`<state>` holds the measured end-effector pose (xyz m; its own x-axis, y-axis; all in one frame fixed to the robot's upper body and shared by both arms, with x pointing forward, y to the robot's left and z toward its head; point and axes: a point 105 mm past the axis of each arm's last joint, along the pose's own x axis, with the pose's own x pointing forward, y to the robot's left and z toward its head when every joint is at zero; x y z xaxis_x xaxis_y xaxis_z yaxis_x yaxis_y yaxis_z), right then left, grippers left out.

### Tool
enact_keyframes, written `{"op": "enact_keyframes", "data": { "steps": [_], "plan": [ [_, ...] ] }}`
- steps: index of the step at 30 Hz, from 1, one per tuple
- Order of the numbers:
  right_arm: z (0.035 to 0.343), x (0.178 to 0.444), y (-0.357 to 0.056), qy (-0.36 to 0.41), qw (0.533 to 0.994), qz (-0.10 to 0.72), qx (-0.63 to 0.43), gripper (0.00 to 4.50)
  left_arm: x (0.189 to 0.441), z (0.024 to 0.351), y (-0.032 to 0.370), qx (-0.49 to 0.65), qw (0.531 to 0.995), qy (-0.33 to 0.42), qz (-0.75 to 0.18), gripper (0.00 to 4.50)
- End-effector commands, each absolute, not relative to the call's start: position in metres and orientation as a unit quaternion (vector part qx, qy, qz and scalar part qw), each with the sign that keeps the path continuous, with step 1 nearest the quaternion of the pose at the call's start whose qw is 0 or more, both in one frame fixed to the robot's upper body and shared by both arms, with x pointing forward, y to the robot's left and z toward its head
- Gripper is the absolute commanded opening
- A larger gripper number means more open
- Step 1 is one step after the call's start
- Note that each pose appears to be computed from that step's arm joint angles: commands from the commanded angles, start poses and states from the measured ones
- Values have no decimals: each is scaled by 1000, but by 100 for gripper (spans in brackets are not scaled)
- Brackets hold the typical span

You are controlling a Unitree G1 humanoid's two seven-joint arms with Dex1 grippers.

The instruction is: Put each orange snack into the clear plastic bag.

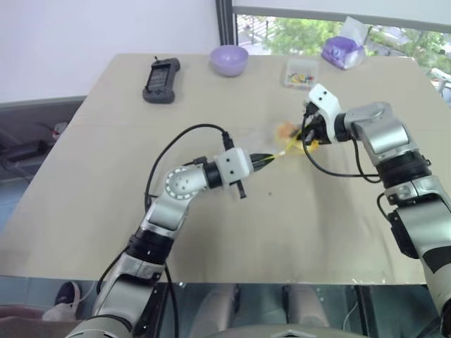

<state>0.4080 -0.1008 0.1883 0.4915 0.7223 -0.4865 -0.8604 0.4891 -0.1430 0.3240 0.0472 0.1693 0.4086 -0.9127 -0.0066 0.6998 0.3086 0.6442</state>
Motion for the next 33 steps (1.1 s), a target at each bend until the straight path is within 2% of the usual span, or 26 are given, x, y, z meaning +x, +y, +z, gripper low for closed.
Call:
{"op": "enact_keyframes", "data": {
  "steps": [1,3,6,9,10,12,14,16,22,30,33],
  "plan": [
    [208,411,-96,146,861,458,-167,0,323,183,43,291,781,-212,-510,0],
    [204,418,-98,142,876,429,-166,0,323,183,43,290,781,-213,-510,0],
    [208,401,-79,138,856,486,-105,0,323,185,40,288,781,-216,-511,0],
    [210,412,-81,115,881,446,-106,0,323,187,39,283,782,-221,-509,0],
    [212,413,-80,104,885,443,-102,94,324,188,39,281,783,-222,-509,0],
    [212,407,-75,97,880,457,-88,172,324,190,38,277,785,-225,-506,0],
    [213,402,-74,95,878,462,-82,287,326,191,38,271,789,-226,-502,0],
    [214,395,-80,97,870,476,-86,372,328,191,39,268,795,-224,-496,0],
    [226,372,-115,95,845,513,-116,372,334,194,45,261,808,-222,-480,0],
    [223,364,-151,96,849,499,-145,372,336,194,45,257,811,-223,-476,0],
    [218,373,-164,76,856,463,-216,372,336,194,44,256,811,-224,-477,0]
  ]
}}
